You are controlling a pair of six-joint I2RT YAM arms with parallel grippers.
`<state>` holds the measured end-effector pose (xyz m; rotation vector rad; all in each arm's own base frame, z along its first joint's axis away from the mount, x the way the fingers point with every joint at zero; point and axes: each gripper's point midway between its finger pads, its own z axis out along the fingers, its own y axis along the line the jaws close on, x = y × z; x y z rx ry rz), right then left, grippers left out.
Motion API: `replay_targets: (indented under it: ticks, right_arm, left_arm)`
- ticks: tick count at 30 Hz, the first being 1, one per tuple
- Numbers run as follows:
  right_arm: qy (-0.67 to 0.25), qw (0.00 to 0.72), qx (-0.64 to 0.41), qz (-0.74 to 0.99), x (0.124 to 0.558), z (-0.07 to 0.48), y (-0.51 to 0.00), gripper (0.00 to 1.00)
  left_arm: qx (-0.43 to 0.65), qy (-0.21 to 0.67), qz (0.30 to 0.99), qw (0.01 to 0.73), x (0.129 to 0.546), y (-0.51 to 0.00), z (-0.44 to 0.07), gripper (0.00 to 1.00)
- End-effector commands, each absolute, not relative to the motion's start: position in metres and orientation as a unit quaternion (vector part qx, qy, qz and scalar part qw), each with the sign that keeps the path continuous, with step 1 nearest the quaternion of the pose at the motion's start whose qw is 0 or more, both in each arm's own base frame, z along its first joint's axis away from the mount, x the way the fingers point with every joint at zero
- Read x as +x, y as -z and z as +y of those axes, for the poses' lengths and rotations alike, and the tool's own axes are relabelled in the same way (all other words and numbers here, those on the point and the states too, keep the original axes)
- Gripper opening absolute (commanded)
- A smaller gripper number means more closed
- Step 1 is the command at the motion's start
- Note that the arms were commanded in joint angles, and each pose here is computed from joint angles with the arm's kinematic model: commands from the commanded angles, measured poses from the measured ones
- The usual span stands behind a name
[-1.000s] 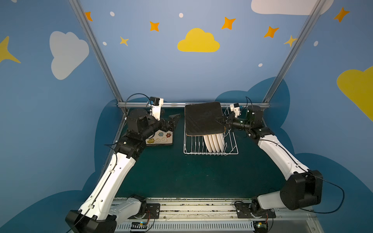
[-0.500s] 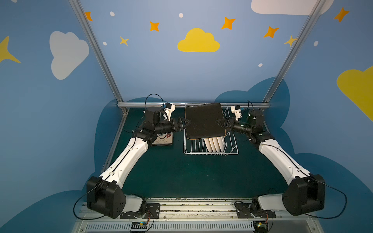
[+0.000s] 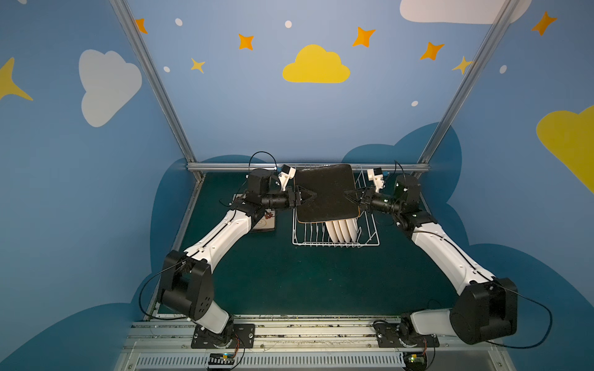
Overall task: Unload the plates from the dish rack
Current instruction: 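Hold the dark square plate flat above the rack with both grippers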
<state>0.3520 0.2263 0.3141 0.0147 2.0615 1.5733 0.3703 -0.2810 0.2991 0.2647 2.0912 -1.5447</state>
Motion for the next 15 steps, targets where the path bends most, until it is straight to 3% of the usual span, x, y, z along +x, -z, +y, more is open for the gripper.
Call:
replay_targets:
  ticks: [1, 10, 15]
  right_arm:
    - [-0.612, 0.345, -0.064, 0.709, 0.338, 0.225, -0.373, 0.00]
    - [-0.610, 0.337, -0.059, 0.714, 0.339, 0.226, -0.364, 0.00]
    - [-0.607, 0.331, -0.058, 0.720, 0.339, 0.226, -0.359, 0.00]
  left_arm:
    - [0.133, 0.589, 0.747, 0.278, 0.367, -0.324, -0.288, 0.63]
    - [0.136, 0.588, 0.744, 0.285, 0.367, -0.325, -0.288, 0.33]
    - [0.134, 0.587, 0.746, 0.287, 0.369, -0.326, -0.289, 0.09]
